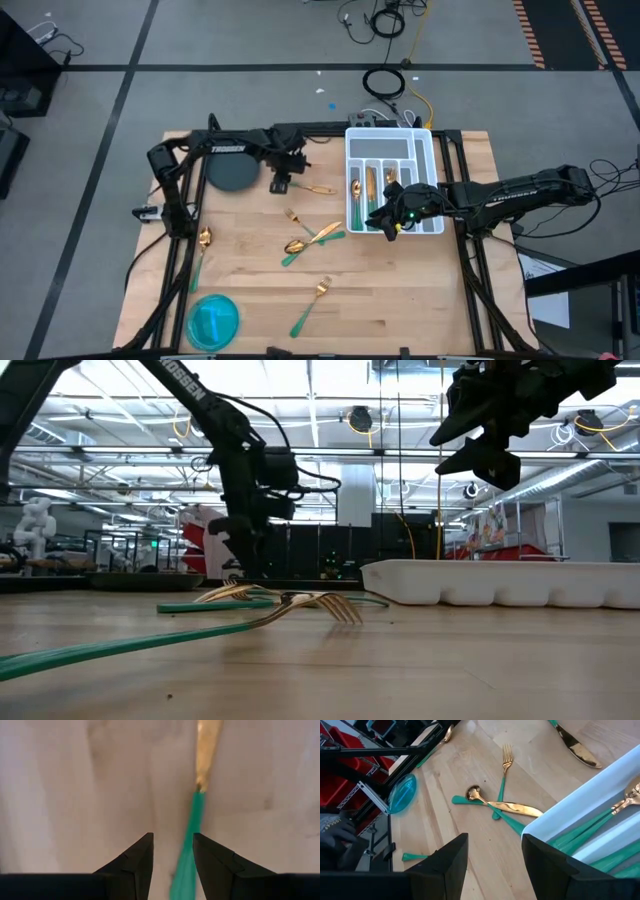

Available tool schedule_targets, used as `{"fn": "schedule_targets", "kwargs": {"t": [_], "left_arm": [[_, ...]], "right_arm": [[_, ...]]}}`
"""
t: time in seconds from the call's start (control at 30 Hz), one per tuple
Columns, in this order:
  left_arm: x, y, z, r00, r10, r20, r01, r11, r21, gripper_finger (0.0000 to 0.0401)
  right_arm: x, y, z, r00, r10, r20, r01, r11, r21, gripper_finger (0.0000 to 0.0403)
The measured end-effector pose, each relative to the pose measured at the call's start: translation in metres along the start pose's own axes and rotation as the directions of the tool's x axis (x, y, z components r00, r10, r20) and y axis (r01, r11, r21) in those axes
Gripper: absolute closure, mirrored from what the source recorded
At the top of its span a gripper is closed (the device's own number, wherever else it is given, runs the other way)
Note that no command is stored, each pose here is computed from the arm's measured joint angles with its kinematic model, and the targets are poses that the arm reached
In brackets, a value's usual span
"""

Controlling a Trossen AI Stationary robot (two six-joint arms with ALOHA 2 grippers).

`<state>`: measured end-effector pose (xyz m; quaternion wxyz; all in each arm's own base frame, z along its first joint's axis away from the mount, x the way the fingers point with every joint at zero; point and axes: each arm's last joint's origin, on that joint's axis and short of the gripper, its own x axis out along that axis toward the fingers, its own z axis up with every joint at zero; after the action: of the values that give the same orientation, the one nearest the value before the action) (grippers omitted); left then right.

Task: Sort silverware
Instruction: Put the green knife on the silverware organizer

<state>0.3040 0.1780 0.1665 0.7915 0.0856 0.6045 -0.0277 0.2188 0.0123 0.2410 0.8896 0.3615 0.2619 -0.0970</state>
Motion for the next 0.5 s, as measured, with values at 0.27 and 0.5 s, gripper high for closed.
{"fn": "schedule_targets", "kwargs": {"t": [0.27,0.5], "left_arm": [[0.006,-0.016,0.012,0.999,-0.036,0.002,0.035,0.998,0.053,0.0257],[0.024,-0.020,0.017,0.999,-0.047,-0.002,0.047,0.996,0.072,0.0257]], "right_arm": [[0.000,0.000,0.000,1.000,-0.001,-0.001,0.001,1.000,-0.004,0.0225],[0.000,0.000,0.000,1.000,-0.001,-0.001,0.001,1.000,-0.003,0.0225]]}}
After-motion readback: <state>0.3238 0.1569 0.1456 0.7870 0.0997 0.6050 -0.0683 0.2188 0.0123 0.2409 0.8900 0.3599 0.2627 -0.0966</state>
